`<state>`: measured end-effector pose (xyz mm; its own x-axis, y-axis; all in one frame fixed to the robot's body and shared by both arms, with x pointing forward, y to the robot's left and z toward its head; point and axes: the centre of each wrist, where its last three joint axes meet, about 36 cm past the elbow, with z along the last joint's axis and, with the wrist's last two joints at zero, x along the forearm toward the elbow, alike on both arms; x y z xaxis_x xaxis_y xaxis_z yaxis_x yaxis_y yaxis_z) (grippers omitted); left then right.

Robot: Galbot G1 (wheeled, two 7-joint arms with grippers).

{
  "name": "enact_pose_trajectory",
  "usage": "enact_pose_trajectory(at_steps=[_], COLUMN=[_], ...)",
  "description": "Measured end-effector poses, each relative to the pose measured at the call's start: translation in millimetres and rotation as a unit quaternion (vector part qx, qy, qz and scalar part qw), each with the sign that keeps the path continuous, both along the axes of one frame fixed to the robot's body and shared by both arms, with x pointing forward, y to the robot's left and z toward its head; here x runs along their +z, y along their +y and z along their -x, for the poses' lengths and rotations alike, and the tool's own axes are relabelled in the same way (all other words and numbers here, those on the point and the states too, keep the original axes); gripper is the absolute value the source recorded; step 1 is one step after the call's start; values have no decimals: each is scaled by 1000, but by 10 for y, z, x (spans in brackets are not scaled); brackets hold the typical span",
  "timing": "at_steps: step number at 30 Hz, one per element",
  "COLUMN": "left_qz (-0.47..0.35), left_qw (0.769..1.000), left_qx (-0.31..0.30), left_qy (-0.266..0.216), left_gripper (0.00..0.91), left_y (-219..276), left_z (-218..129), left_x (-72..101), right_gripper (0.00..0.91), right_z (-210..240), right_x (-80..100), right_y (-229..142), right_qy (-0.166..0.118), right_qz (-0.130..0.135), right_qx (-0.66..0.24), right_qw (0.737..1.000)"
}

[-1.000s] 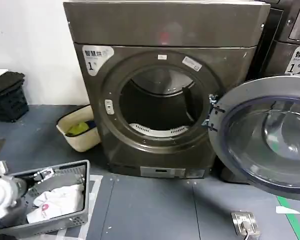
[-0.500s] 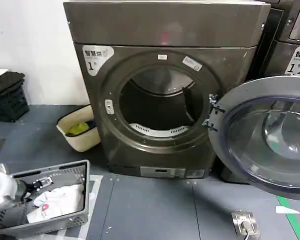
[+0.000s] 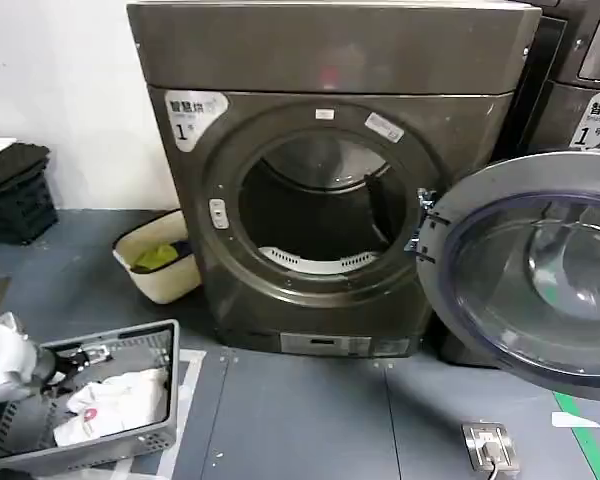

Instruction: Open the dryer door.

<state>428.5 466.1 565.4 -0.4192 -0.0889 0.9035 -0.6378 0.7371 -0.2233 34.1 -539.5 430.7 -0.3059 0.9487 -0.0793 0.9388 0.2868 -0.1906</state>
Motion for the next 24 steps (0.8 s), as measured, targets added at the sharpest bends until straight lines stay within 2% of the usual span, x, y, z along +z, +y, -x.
enact_pose_trajectory(at_steps=[8, 24], left_qz=[3, -8], left_qw=[1000, 1000], left_qx=[-1, -5], left_qy=[2, 10], left_gripper=[907, 907], left_y=[63, 31], left_z=[-67, -35], left_x=[90, 44], right_gripper=[907, 907], right_z=[4, 7], right_x=[-11, -51], right_y=[23, 13], right_qy=[6, 6], right_qz=[0, -1], right_qx=[2, 3], right_qw=[1000, 1000])
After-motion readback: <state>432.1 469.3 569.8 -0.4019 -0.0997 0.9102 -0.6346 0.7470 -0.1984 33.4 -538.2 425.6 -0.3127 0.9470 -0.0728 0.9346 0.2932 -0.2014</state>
